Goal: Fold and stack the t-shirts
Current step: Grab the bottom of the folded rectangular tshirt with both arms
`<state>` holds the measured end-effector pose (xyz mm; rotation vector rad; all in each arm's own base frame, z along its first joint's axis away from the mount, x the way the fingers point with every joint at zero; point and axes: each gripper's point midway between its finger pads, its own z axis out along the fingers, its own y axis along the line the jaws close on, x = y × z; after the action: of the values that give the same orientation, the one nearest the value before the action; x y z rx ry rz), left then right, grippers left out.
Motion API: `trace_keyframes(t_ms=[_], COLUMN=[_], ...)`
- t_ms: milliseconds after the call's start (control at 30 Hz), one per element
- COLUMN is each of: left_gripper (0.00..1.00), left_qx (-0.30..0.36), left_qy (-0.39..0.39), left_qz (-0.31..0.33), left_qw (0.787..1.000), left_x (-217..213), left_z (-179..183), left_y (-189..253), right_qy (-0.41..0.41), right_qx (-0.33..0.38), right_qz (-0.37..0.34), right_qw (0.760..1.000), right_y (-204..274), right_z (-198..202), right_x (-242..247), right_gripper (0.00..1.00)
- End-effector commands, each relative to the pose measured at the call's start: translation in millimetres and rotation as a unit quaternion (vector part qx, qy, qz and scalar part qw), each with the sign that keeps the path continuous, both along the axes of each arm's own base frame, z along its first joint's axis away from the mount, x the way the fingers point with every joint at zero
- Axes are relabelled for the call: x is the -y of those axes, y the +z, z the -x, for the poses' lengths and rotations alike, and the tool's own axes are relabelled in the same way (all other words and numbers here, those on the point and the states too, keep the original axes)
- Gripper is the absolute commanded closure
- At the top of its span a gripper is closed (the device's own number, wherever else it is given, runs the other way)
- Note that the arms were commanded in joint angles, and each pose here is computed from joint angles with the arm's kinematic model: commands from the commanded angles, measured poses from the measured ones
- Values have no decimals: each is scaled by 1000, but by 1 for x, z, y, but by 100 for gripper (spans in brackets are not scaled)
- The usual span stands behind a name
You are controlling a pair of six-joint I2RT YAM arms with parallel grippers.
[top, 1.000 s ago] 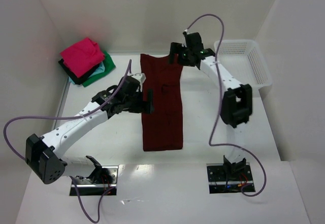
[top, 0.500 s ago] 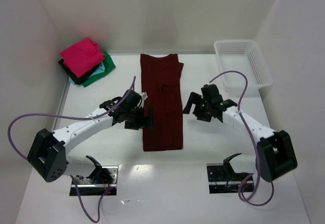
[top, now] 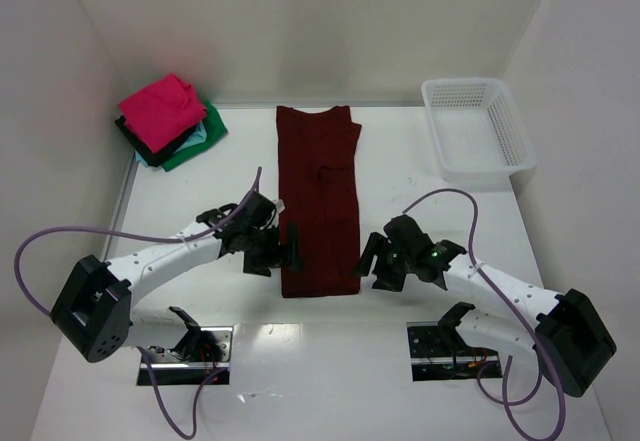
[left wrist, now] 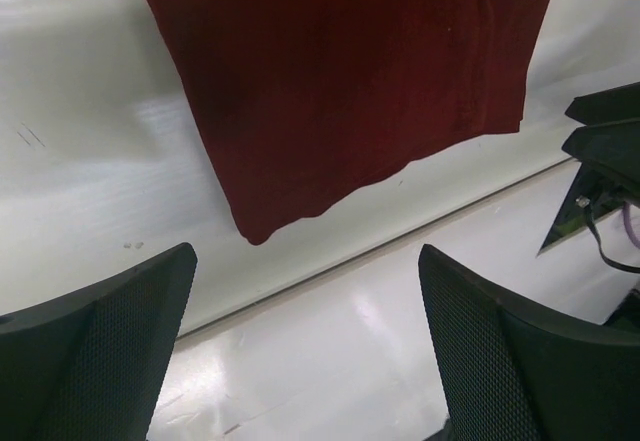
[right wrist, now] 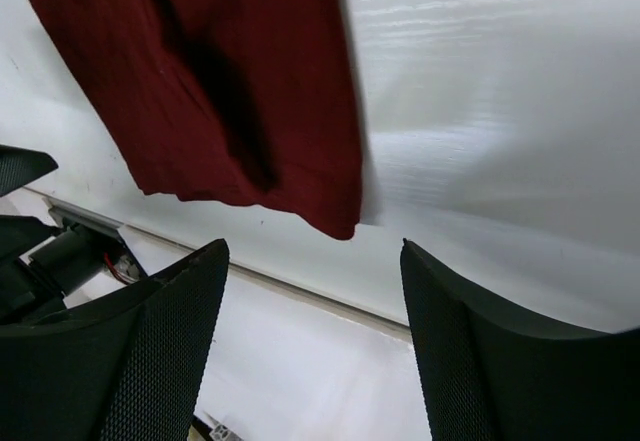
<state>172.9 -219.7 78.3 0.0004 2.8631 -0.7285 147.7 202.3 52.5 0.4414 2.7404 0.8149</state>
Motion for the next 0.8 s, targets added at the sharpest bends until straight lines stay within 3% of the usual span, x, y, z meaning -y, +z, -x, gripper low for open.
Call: trace_keyframes(t_ms=[0, 567, 767], left_gripper=[0, 0, 8], left_qx=[-17, -46, -43], left_qy=[14, 8, 6], left_qz=[28, 26, 21], left_qw=[999, 999, 999], left_x=[5, 4, 1], left_z=[9, 24, 24], left_y=[6, -15, -27], right_qy=[-14, -18, -1], right_qx=[-2, -12, -11], right_qz=[-17, 25, 35], right_qw=[1000, 999, 999], right_y=[1, -23, -29], right_z=[3, 1, 4], right_x=[-3, -4, -12], right_gripper=[25, 34, 36])
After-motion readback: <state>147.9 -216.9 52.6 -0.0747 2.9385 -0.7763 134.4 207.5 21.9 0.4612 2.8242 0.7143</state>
